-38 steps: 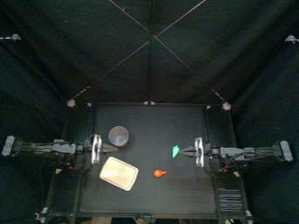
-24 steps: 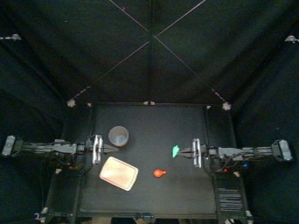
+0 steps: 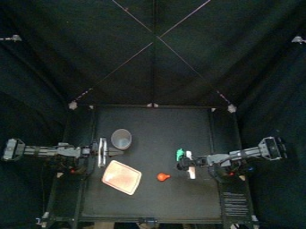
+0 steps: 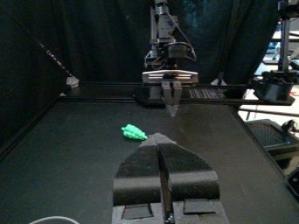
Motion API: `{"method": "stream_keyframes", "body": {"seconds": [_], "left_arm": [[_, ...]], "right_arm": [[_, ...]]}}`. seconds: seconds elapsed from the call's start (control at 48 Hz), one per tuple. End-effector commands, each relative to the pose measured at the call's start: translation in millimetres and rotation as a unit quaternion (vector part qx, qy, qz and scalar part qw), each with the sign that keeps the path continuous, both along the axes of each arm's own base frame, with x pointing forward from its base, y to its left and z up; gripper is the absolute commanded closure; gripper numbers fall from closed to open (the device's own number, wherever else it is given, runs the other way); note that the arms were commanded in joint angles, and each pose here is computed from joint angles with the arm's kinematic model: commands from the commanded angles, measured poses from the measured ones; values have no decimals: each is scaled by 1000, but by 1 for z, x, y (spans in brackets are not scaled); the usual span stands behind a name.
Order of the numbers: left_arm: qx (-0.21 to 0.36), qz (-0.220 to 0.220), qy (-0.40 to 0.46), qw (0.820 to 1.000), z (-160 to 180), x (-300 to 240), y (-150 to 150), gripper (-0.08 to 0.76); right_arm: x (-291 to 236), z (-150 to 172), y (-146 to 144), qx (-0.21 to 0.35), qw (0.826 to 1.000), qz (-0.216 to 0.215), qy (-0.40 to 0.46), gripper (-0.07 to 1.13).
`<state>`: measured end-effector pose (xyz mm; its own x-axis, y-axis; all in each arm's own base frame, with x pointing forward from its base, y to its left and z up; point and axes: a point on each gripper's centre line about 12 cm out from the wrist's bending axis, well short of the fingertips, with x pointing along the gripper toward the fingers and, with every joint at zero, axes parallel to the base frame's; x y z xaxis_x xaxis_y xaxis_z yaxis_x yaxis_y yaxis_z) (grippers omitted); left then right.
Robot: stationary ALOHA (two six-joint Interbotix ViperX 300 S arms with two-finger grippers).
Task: Pick the drumstick then place it in the grey bowl
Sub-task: Pick the drumstick
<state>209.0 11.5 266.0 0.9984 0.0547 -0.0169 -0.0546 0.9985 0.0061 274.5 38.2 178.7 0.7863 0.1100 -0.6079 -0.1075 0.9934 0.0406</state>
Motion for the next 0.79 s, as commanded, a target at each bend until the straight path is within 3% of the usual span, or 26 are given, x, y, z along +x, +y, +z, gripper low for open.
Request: {"method": "stream_keyframes", "body": {"seconds": [0.021,0.104,0.167,0.479,0.792], "left_arm": [[1,1,-10,1000,6,2,0,671],[1,1,-9,1000,6,2,0,671],[2,0,-10,1000,6,2,0,671],[3,4,-6,1000,3,1,2,671],[1,5,-3,1000,0,0,2,671]], "right_arm": [[14,8,2,31,999,-22,-11,275],[20,2,3,46,998,-34,-6,111],[24,-4,3,53,998,-43,6,53],[48,-49,6,36,994,-43,91,57],[63,-69,11,21,992,-32,118,79]]}}
